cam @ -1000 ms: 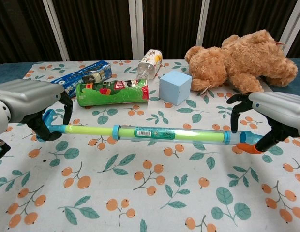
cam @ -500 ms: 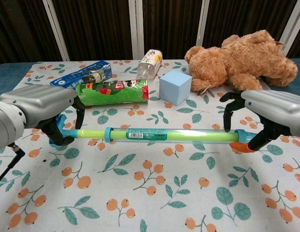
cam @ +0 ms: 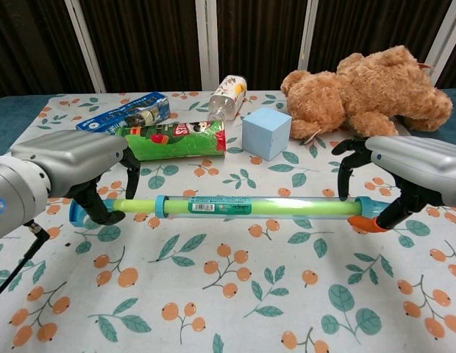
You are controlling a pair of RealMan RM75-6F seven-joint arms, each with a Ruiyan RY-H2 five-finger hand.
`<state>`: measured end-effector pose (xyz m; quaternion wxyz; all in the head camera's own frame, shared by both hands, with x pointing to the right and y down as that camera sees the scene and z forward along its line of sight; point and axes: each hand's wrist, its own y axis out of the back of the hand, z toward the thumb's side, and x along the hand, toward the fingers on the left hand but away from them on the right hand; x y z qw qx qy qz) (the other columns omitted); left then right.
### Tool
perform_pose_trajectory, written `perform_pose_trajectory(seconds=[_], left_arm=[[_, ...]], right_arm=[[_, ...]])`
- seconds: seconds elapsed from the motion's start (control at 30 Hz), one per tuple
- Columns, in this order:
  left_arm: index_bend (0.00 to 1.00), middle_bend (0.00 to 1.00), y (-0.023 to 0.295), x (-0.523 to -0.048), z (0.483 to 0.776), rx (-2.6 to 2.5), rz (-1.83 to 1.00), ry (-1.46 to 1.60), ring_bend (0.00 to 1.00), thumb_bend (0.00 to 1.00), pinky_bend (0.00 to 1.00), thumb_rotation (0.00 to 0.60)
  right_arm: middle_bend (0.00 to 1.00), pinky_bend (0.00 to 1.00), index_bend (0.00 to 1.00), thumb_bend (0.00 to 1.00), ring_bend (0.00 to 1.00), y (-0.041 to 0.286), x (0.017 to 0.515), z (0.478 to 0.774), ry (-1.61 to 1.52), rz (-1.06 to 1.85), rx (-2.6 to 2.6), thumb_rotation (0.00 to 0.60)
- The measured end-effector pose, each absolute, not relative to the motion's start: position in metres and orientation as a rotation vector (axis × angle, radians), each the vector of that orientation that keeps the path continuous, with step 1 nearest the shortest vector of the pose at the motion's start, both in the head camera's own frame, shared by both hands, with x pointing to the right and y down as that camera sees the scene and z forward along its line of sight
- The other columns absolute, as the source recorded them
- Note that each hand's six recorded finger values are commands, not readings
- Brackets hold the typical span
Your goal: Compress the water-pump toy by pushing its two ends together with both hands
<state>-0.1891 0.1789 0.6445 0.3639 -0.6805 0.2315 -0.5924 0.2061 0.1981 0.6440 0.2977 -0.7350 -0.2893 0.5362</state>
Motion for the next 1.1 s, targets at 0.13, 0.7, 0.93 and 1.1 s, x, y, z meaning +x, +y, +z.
perform_pose_trajectory(seconds=[0.13, 0.7, 0.93, 1.1], left_arm=[[0.3, 0.09, 0.175, -0.197, 0.641, -1.74, -1.528, 0.598, 0.06, 0.21, 0.18, 0.6], [0.2, 0.08, 0.173, -0.256, 0.6, -1.812, -1.42, 0.781, 0.06, 0.2, 0.15, 0.6], [0.0, 0.01, 0.19, -0.311, 0.571, -1.8, -1.348, 0.871, 0.0, 0.07, 0.09, 0.6], [0.0, 0.0, 0.217, -0.364, 0.553, -1.767, -1.345, 0.917, 0.0, 0.07, 0.07, 0.6]], right_arm=[[0.0, 0.0, 0.0, 0.4, 0.0, 0.199, 0.212, 0.646, -0.75, 1.446, -1.951, 0.6], [0.0, 0.0, 0.0, 0.4, 0.0, 0.192, 0.27, 0.629, -0.815, 1.51, -1.86, 0.6], [0.0, 0.0, 0.0, 0.28, 0.0, 0.199, 0.318, 0.602, -0.877, 1.507, -1.815, 0.6], [0.0, 0.0, 0.0, 0.28, 0.0, 0.215, 0.353, 0.581, -0.942, 1.505, -1.798, 0.6]])
